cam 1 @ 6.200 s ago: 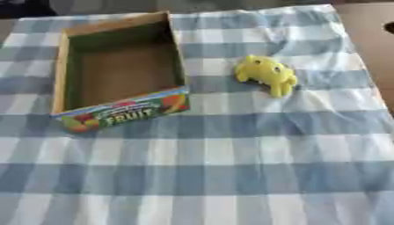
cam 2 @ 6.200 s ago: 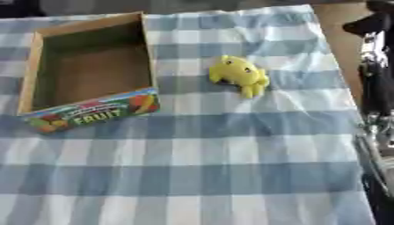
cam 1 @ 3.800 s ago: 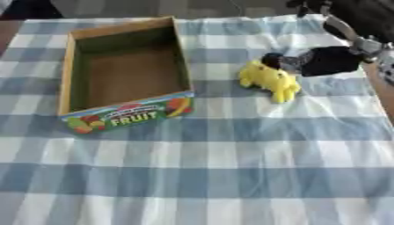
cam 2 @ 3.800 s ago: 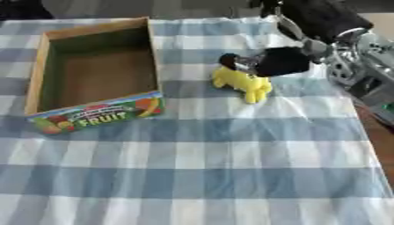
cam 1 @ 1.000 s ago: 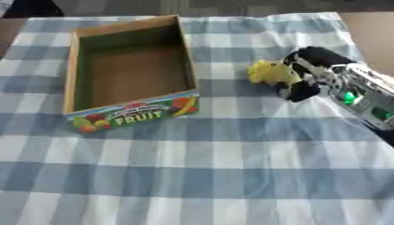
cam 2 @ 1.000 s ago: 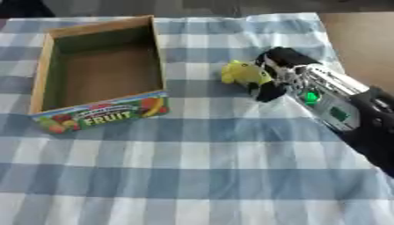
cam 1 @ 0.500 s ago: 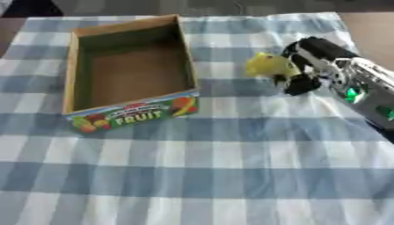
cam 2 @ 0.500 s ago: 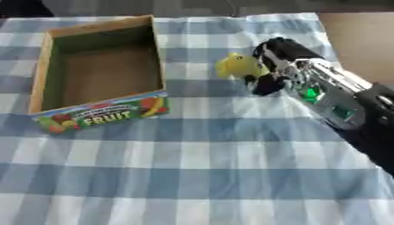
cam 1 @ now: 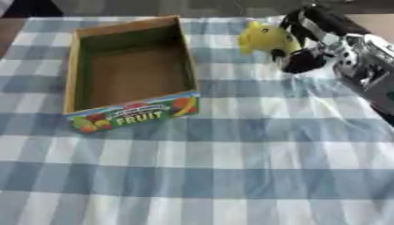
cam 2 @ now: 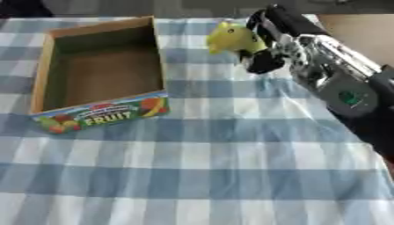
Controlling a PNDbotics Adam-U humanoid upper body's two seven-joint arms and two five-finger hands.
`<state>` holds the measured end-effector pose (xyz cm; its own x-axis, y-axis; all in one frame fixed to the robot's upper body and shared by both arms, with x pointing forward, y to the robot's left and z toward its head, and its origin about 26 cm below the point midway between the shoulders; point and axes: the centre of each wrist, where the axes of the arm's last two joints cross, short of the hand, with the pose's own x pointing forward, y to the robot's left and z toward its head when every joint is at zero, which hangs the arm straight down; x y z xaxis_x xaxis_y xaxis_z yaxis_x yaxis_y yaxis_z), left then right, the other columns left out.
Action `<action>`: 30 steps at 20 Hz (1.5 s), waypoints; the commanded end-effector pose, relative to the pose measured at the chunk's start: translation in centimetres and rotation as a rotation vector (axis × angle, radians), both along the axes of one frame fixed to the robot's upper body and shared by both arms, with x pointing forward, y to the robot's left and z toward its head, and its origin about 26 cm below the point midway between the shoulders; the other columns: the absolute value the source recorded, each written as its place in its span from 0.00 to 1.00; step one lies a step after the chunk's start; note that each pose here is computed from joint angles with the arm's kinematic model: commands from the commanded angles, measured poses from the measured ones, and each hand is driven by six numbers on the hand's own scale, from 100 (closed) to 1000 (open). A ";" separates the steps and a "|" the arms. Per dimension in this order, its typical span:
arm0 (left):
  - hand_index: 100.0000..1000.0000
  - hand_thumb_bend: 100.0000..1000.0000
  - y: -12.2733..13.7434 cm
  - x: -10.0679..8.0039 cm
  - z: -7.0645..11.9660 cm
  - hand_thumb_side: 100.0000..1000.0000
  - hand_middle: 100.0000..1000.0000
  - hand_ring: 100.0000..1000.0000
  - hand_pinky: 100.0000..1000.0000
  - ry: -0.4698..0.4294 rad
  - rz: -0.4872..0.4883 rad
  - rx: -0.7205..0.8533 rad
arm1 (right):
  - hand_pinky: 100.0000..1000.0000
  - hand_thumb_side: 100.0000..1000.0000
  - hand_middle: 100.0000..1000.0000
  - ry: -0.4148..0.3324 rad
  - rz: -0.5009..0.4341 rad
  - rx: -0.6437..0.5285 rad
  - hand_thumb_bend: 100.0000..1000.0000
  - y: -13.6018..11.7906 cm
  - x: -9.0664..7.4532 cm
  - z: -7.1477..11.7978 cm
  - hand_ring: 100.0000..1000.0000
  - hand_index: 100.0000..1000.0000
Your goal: Pick up objects on the table and place them in the box.
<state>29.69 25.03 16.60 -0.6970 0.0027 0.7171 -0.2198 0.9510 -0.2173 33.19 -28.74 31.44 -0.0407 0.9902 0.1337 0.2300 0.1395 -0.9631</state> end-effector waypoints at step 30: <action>0.88 0.00 -1.7 0.1 1.3 0.66 0.57 0.55 0.63 -0.042 -0.125 0.016 | 0.68 0.20 0.18 -0.307 0.257 -0.036 0.00 17.0 9.2 1.6 0.41 0.33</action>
<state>29.96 23.39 17.13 -0.7005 0.0766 0.7096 -0.1067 0.9718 -0.2103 42.21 -12.37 32.76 -0.3219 0.9453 0.0532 0.4443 0.2005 -0.8731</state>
